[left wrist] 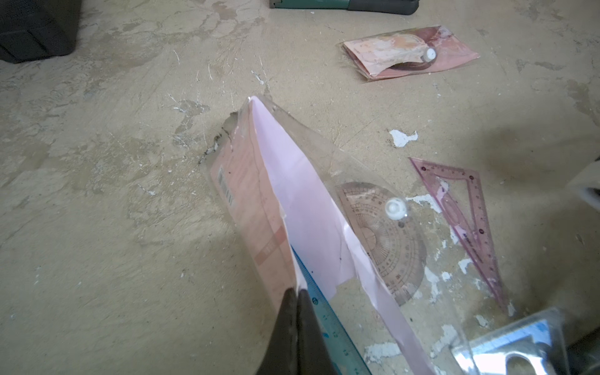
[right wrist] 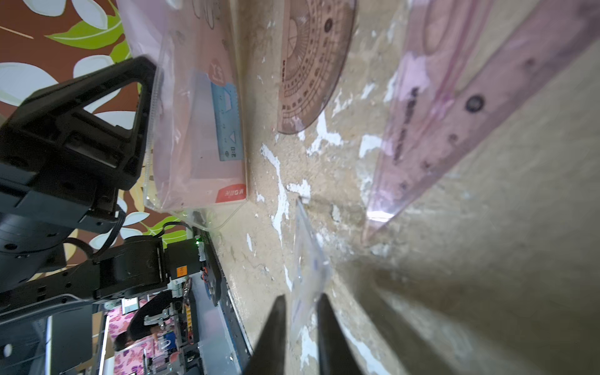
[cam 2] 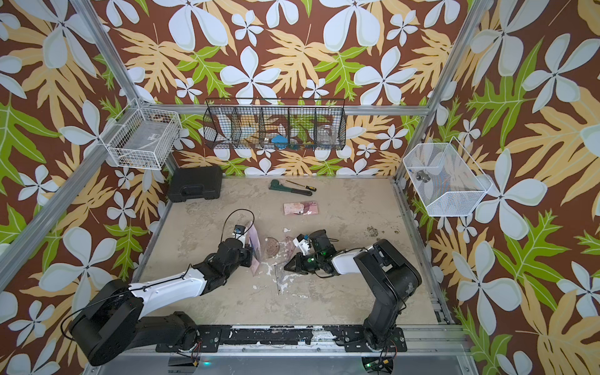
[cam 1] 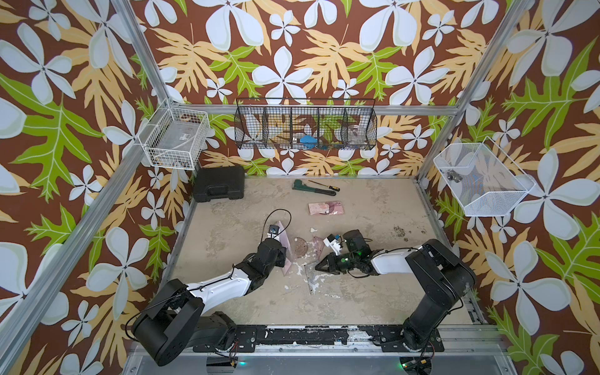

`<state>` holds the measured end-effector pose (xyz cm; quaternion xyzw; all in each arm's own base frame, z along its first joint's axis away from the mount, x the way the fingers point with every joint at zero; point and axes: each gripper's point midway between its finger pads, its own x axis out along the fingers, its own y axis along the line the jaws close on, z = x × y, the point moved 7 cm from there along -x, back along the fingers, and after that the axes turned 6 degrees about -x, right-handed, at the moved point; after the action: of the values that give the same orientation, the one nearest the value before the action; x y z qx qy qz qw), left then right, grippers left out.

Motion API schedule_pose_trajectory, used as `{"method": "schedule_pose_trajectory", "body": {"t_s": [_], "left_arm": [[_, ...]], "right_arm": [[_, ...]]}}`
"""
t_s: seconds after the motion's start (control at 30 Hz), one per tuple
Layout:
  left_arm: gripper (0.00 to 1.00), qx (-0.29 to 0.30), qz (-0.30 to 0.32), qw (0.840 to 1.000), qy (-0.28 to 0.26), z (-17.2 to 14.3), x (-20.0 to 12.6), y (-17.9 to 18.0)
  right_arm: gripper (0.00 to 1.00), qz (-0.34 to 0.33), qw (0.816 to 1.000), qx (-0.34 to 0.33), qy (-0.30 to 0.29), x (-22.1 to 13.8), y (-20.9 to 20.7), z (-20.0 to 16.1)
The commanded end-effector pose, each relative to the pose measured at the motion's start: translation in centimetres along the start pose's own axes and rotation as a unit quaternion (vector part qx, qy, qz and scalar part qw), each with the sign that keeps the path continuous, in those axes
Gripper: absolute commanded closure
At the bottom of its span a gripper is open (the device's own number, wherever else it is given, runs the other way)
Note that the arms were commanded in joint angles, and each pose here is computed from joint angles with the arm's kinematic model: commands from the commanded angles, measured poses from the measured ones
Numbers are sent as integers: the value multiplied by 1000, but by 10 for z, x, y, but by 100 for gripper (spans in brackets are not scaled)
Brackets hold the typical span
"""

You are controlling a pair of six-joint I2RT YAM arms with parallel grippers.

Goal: Open the ruler set and take out the ruler
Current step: Place the ruler at the center of the board, then take out the ruler from the ruler set bag.

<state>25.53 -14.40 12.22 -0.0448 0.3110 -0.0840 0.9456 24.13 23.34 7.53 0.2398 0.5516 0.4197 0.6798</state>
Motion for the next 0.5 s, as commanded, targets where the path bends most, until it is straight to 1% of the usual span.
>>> {"method": "schedule_pose_trajectory", "body": {"t_s": [0.0, 0.03, 0.1, 0.27, 0.37, 0.47], "left_arm": [[100, 3, 0, 1000, 0, 0, 1, 0], [100, 2, 0, 1000, -1, 0, 0, 0], [100, 3, -1, 1000, -2, 0, 0, 0], [100, 4, -4, 1000, -4, 1, 0, 0], [100, 11, -21, 1000, -4, 0, -1, -3], [100, 16, -33, 999, -3, 0, -2, -5]], "right_arm": [[55, -57, 998, -31, 13, -5, -6, -1], [53, -63, 997, -45, 13, -7, -3, 1], [50, -76, 995, -64, 4, -14, 2, 9], [46, -40, 992, -108, -50, -32, 28, 31], [46, -12, 988, -130, -85, -40, 44, 42], [51, 13, 985, -138, -101, -40, 57, 52]]}}
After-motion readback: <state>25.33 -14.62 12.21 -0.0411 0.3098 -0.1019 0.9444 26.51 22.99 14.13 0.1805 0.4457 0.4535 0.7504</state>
